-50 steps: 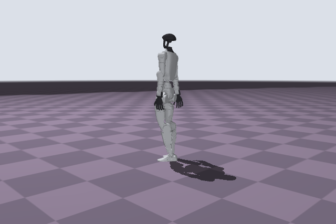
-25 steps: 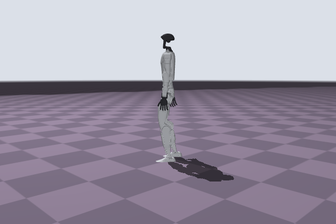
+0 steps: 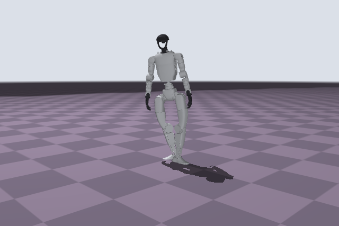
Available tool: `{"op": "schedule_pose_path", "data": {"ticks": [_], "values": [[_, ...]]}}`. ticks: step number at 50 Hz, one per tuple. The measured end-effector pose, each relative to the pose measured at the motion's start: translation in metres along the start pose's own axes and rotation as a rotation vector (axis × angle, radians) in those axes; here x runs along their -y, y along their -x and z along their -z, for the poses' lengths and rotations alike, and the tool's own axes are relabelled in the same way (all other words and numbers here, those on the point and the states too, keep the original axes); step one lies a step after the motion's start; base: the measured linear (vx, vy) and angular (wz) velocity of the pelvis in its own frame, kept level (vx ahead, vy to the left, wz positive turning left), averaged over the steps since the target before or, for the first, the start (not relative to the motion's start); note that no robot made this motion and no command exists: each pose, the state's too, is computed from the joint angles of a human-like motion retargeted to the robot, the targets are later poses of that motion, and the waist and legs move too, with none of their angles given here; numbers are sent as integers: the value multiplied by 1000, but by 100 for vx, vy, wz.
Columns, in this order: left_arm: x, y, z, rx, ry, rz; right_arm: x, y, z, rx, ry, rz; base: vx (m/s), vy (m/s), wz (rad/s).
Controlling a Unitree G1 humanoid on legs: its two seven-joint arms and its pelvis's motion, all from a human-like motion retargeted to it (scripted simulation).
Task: Upper body actions
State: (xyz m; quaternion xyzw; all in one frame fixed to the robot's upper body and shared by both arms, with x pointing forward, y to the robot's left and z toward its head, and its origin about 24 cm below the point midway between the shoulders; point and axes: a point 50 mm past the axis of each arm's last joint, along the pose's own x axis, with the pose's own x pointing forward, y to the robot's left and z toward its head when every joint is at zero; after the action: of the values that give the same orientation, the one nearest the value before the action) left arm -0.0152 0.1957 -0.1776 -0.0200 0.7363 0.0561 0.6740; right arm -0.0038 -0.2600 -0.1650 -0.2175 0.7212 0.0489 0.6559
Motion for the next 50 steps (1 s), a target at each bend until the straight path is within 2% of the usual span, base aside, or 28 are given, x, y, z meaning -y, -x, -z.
{"op": "schedule_pose_path", "data": {"ticks": [7,15,25,30,41,50], "values": [[2,0,24,-64,89,-1,-17,0,-15,50,32,-62,14,24,173],[18,-1,27,-55,199,36,-37,5,-62,220,78,-158,17,19,74],[19,-1,43,-95,290,24,-51,15,-100,385,299,-189,28,14,34],[15,-2,27,-43,246,32,-49,10,-83,339,275,-170,29,9,143],[20,6,-65,244,-65,91,-50,2,-1,-6,58,-140,18,0,158],[21,6,-63,211,-135,99,-57,1,0,12,75,-135,9,-13,158]]}}
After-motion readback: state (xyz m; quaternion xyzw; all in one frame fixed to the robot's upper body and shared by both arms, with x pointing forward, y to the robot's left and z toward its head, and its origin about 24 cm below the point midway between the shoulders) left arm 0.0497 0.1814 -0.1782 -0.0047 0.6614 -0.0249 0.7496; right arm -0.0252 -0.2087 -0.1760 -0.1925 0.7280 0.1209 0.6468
